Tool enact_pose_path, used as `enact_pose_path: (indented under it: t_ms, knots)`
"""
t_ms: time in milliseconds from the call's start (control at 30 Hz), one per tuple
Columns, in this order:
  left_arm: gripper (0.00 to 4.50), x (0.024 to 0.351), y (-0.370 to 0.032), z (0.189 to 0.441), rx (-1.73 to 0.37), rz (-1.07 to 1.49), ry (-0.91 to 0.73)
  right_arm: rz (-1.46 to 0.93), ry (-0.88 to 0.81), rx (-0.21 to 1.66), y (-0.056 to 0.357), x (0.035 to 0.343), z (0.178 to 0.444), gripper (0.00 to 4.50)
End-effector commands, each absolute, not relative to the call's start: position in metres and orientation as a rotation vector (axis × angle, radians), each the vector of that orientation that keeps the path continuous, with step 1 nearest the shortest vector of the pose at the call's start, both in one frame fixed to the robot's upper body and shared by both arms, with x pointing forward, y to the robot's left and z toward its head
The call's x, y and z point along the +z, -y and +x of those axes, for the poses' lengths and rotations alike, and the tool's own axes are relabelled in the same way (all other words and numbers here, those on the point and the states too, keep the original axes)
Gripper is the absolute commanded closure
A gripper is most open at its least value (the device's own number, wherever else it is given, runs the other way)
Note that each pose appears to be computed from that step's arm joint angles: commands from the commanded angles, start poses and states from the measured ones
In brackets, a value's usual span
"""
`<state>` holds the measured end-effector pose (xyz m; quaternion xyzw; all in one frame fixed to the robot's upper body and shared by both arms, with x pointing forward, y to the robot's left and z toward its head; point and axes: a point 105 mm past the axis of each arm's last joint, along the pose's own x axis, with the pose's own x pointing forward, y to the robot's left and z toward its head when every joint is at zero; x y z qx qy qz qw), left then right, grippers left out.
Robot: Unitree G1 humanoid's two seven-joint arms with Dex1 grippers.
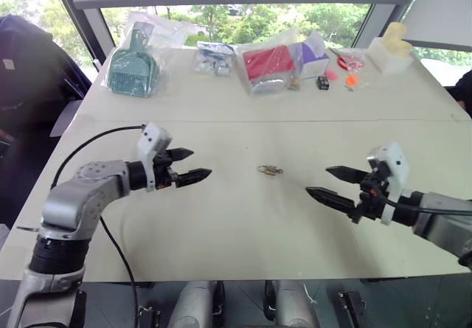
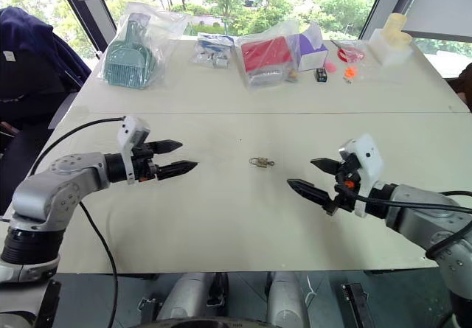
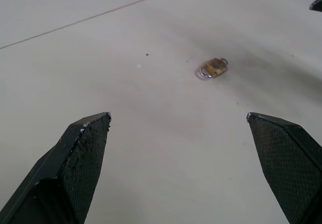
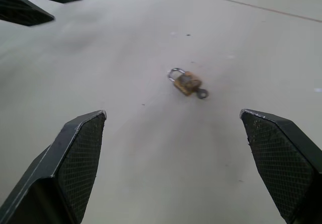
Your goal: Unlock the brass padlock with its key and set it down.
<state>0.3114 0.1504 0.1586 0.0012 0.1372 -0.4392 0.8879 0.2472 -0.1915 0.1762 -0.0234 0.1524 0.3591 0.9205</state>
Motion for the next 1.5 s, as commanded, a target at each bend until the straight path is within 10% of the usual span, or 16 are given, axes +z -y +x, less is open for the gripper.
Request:
enact_pose_path:
  t_ms: [33,967,1500]
  knots:
    - [0.00,0.171,-0.150,0.306,-0.926,0.023,-0.255,-0.055,-0.284,0.751,0.194,0.189,0.243,0.07]
    - [0.00,0.174,-0.135,0.318,-1.155,0.330,-0.290,-0.093,-0.348,0.741,0.184,0.173,0.243,0.07]
    - [0.00,0.171,0.011,0.384,-1.536,0.818,-0.360,-0.062,-0.322,0.560,0.177,0.143,0.244,0.07]
